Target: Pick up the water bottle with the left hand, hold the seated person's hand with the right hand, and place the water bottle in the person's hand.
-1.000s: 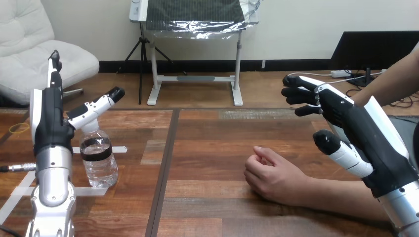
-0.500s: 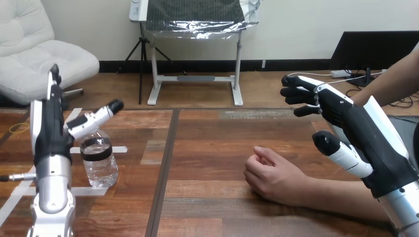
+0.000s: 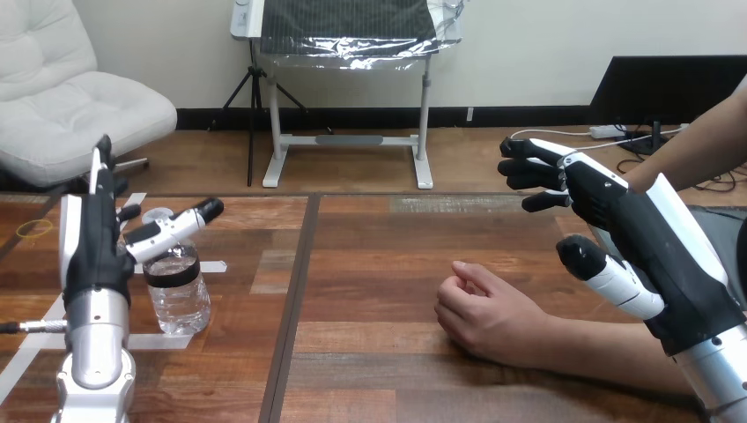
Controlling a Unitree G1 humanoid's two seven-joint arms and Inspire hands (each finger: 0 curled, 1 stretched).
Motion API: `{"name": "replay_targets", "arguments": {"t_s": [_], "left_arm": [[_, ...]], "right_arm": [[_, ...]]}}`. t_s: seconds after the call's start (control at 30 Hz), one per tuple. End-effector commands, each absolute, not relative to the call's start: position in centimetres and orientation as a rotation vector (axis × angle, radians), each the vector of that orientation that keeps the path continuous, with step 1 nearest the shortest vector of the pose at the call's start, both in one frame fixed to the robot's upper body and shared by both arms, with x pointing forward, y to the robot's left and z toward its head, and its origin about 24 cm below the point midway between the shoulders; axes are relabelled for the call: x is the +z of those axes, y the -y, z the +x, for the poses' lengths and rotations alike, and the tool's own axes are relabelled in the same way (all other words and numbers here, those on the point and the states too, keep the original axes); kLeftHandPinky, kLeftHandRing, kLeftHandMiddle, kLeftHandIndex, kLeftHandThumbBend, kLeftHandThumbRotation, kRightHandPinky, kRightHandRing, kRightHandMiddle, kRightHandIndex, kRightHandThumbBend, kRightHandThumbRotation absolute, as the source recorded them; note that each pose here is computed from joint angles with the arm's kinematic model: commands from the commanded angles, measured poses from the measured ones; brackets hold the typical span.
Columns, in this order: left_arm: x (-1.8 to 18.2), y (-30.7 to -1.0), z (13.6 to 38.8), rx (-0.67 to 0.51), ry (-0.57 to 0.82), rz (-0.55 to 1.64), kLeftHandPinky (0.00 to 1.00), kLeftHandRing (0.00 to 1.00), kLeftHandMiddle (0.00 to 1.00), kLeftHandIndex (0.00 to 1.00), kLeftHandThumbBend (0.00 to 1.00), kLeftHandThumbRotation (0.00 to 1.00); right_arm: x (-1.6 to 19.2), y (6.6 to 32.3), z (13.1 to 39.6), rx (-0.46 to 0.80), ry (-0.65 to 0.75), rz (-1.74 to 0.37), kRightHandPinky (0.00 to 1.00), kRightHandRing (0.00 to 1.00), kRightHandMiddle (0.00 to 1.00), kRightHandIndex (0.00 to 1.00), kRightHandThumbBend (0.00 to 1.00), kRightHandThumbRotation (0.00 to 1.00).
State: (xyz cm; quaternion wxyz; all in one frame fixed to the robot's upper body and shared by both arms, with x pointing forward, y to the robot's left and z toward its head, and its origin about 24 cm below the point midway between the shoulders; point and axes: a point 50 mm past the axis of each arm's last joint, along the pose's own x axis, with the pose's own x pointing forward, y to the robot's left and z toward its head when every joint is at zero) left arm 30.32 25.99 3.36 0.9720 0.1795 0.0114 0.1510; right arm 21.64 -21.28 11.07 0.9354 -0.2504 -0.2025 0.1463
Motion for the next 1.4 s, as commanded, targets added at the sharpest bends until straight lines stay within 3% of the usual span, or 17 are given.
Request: {"name": "replay_targets", "arguments": {"t_s": [0.0, 0.77, 1.37], "left_arm": [[4.5, -25.9, 31.4, 0.296, 0.001, 0.380, 0.84, 0.96, 0.99, 1.00, 1.00, 0.24], [3.1, -25.5, 31.5, 0.265, -0.073, 0.345, 0.94, 1.00, 1.00, 1.00, 1.00, 0.23], [2.1, -25.4, 31.5, 0.258, -0.145, 0.365, 0.93, 1.00, 1.00, 1.00, 1.00, 0.25]], "right_arm": [[12.6, 20.9, 21.9, 0.301, 0.489, -0.517, 0.71, 0.79, 0.81, 0.84, 1.00, 1.00], [12.8, 21.1, 21.7, 0.298, 0.480, -0.515, 0.71, 0.80, 0.82, 0.85, 1.00, 1.00], [12.8, 21.1, 21.6, 0.298, 0.480, -0.521, 0.71, 0.81, 0.82, 0.85, 1.00, 1.00]]}}
